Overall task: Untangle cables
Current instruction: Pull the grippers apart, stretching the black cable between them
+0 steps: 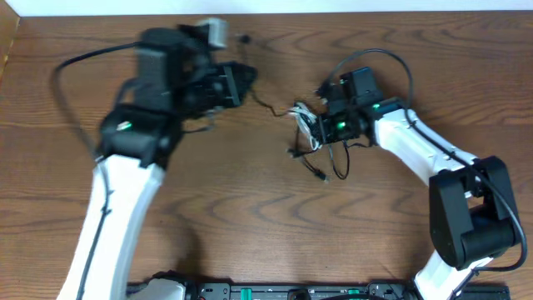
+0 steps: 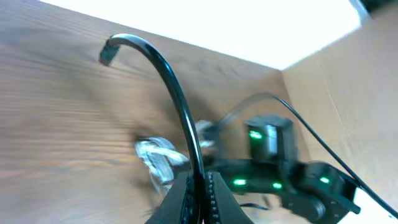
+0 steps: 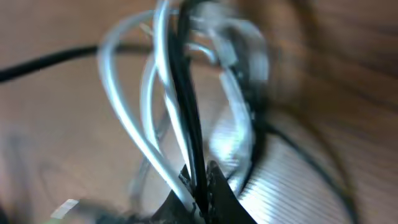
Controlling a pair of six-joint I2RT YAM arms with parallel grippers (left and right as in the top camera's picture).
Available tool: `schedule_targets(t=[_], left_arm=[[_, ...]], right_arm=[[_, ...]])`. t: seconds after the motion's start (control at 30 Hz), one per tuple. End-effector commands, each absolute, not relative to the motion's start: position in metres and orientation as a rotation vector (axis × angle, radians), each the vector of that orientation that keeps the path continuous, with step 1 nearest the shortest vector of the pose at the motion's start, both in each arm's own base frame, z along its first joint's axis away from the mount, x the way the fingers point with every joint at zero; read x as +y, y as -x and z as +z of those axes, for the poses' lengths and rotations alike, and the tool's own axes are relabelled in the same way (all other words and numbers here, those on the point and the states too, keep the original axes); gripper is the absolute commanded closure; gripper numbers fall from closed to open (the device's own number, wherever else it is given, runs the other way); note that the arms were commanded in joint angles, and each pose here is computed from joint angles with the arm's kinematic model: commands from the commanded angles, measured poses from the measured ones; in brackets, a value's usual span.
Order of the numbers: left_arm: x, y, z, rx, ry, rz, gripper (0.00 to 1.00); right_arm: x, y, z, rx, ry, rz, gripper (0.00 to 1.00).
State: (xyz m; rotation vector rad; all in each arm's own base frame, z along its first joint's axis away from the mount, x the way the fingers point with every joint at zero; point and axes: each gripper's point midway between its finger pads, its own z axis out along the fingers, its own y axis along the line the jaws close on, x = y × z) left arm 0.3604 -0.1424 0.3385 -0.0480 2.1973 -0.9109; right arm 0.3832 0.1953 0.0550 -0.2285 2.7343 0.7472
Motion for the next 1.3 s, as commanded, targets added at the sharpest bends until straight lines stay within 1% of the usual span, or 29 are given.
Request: schedule_targets(t=[0.0,0.13,0.2,0.3,0.33,0.53,0.67,0.8,1.0,1.13,1.27], left_arm=[[-0.096,-0.359,0.350,2.157,0.170,-0.780,0.93],[-0.052,-0.357,0.330,2.214,0.341,-0.671,0.93],[-0.040,-0.356,0.318,2.246,0.388,-0.650,0.92],[-0.032,-0.356,0.305,2.290,0.392,-0.619,0.93],[-0.029,-0.356,0.298,2.313,0.390,-0.609,0.93],[-0.014,-0.358,0.275,2.385,0.445,-0.507,0.93],[-0.004,-0.359,0.267,2.403,0.476,-0.437,0.93],[0.012,-0.359,0.262,2.405,0.520,-0.322,0.93],[0.039,-0.358,0.252,2.426,0.543,-0.112,0.92],[0.047,-0.359,0.235,2.477,0.587,-0.121,0.92],[0.045,-0.360,0.214,2.553,0.600,-0.161,0.93]], right_arm=[[0.153,-0.403,0.054,2.757,-0.123,0.656,0.99],[0.147,-0.410,0.085,2.681,-0.119,0.753,0.99],[0.152,-0.411,0.118,2.598,-0.036,0.845,0.99],[0.154,-0.408,0.163,2.494,0.005,0.934,0.99],[0.150,-0.406,0.188,2.434,0.003,0.956,0.99],[0.116,-0.392,0.271,2.233,-0.105,0.945,0.99],[0.087,-0.379,0.304,2.145,-0.167,0.904,0.99],[0.055,-0.370,0.315,2.110,-0.252,0.842,0.99],[0.001,-0.361,0.294,2.160,-0.458,0.719,0.99],[-0.027,-0.356,0.286,2.172,-0.473,0.636,0.99],[-0.037,-0.352,0.275,2.207,-0.491,0.612,0.99]])
